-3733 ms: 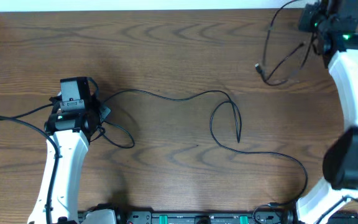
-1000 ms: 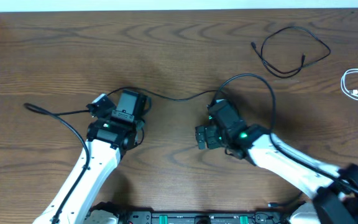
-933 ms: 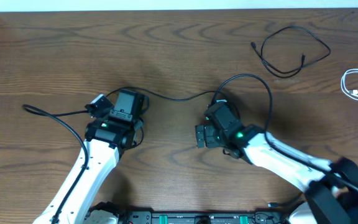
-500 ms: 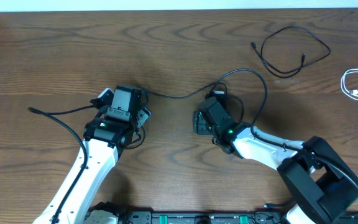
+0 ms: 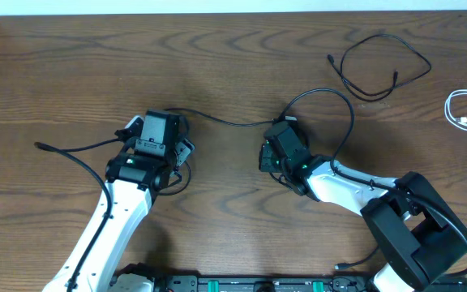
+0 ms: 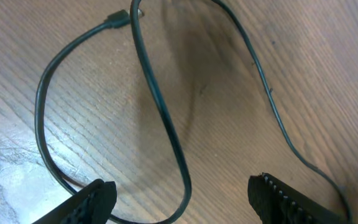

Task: Untangle cables

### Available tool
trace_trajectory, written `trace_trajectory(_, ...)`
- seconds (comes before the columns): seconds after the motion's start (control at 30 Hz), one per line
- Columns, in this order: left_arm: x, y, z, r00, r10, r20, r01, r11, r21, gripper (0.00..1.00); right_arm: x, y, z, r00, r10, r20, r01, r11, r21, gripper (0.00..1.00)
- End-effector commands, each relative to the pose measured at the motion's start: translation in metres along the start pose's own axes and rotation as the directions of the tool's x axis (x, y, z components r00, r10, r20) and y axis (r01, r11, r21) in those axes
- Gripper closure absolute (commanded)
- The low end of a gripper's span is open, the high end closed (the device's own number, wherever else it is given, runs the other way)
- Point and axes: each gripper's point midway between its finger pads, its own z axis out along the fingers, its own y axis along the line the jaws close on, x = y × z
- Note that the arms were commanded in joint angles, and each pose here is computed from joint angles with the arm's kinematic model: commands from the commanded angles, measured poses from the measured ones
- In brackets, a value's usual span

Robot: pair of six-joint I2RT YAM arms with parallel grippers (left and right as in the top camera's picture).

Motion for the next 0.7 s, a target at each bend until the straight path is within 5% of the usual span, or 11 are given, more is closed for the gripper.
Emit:
trace_trajectory(0.0,0.008,0.003,0.009,0.999,-0.006,-0.047,0.005,1.000,-0.019,0.34,0.024,-0.014,0.010,0.997,0.008,-0.078,-0.006,1.000,0.031,0.99)
trace_trajectory(0.07,0.010,0.003,0.019,0.998,-0.004,-0.055,0.001,0.999,-0.038,0.46,0.024,-0.013,0.010,0.997,0.008,-0.079,-0.006,1.000,0.030,0.99)
trace_trajectory(0.17,0.014,0.004,0.036,0.997,-0.001,-0.074,-0.004,0.998,-0.067,0.90,0.024,-0.014,0.010,0.997,0.008,-0.080,-0.005,1.000,0.031,0.99)
trace_trajectory(0.3,0.024,-0.018,0.048,0.989,-0.010,-0.145,0.013,1.000,0.023,0.92,0.027,-0.009,0.009,0.995,-0.010,-0.098,0.011,1.000,0.005,0.99)
trace_trajectory(0.47,0.035,-0.116,0.017,0.959,0.152,-0.238,-0.014,0.869,0.495,0.92,0.041,0.032,-0.011,0.960,-0.202,-0.194,0.141,0.947,-0.289,0.99)
trace_trajectory(0.57,0.039,-0.136,0.002,0.945,0.192,-0.264,0.002,0.804,0.595,0.92,0.034,0.063,-0.049,0.937,-0.305,-0.170,0.177,0.835,-0.522,0.99)
trace_trajectory(0.67,0.041,-0.135,0.002,0.941,0.151,-0.304,0.055,0.815,0.577,0.92,0.012,0.084,-0.096,0.924,-0.381,-0.039,0.256,0.691,-0.676,0.99)
